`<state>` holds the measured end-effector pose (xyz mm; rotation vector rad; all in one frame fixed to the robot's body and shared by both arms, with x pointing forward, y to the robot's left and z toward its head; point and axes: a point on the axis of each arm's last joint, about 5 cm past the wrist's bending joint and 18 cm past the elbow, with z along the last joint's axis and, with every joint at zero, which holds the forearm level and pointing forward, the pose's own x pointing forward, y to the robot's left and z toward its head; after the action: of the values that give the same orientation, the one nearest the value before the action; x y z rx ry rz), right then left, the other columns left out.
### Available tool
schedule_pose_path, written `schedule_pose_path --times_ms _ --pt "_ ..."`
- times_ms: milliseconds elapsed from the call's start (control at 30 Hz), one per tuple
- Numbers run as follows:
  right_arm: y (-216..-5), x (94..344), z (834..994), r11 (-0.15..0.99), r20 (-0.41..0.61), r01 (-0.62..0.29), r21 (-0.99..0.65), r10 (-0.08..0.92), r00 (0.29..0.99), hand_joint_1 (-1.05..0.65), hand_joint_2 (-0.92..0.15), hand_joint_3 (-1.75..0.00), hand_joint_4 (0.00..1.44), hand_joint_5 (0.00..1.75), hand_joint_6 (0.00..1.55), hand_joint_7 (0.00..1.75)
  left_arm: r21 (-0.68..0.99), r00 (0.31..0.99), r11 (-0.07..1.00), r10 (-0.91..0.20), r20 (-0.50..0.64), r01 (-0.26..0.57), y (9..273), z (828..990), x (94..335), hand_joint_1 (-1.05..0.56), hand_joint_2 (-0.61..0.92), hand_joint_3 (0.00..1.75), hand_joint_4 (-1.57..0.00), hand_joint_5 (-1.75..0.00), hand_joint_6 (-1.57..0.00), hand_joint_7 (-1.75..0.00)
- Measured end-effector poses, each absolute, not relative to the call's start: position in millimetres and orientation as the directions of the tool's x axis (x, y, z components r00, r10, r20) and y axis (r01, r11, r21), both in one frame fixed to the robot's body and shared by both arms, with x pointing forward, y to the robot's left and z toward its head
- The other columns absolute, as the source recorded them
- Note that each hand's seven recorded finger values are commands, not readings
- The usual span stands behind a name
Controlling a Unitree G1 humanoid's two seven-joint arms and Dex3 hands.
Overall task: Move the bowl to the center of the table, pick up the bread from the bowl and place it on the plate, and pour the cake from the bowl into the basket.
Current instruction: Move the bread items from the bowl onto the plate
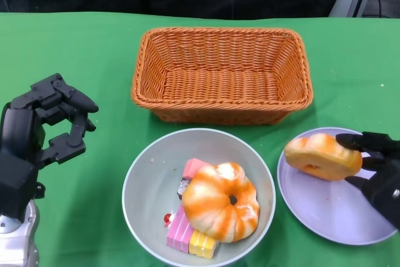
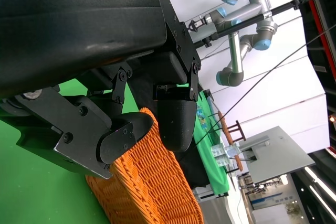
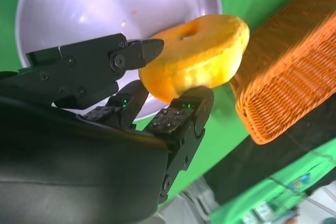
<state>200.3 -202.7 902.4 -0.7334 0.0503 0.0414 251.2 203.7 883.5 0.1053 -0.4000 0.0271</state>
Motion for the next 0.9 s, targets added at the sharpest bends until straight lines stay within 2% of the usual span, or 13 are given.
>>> schedule_pose_path --times_ms 133,267,667,900 --pt "-200 197 897.7 0.622 0.055 0.03 -0.783 0.021 0.998 -0.15 -0.82 0.0 0.74 0.13 0.82 0.02 0.098 0.921 0.994 0.004 0.39 -0.045 204 883.4 251 0.0 0.59 1.02 -0.81 -1.49 -0.85 -1.27" --pt "-200 195 891.0 0.555 0.113 0.089 -0.827 0.009 0.994 -0.13 -0.8 0.0 0.73 0.09 0.82 0.01 0.098 0.921 0.994 0.004 0.39 -0.046 204 883.4 251 0.0 0.6 1.02 -0.81 -1.48 -0.86 -1.26" --pt "-199 194 881.1 0.494 0.182 0.146 -0.857 0.025 0.983 -0.12 -0.79 0.0 0.74 0.04 0.83 0.0 0.098 0.921 0.994 0.004 0.39 -0.046 204 883.4 251 0.0 0.61 1.01 -0.81 -1.48 -0.85 -1.26" --pt "-200 194 878.4 0.496 0.207 0.169 -0.852 0.022 0.978 -0.21 -0.8 0.0 0.7 0.01 0.75 0.0 0.1 0.921 0.994 0.003 0.39 -0.046 204 883.4 251 0.0 0.6 1.02 -0.8 -1.49 -0.84 -1.27"
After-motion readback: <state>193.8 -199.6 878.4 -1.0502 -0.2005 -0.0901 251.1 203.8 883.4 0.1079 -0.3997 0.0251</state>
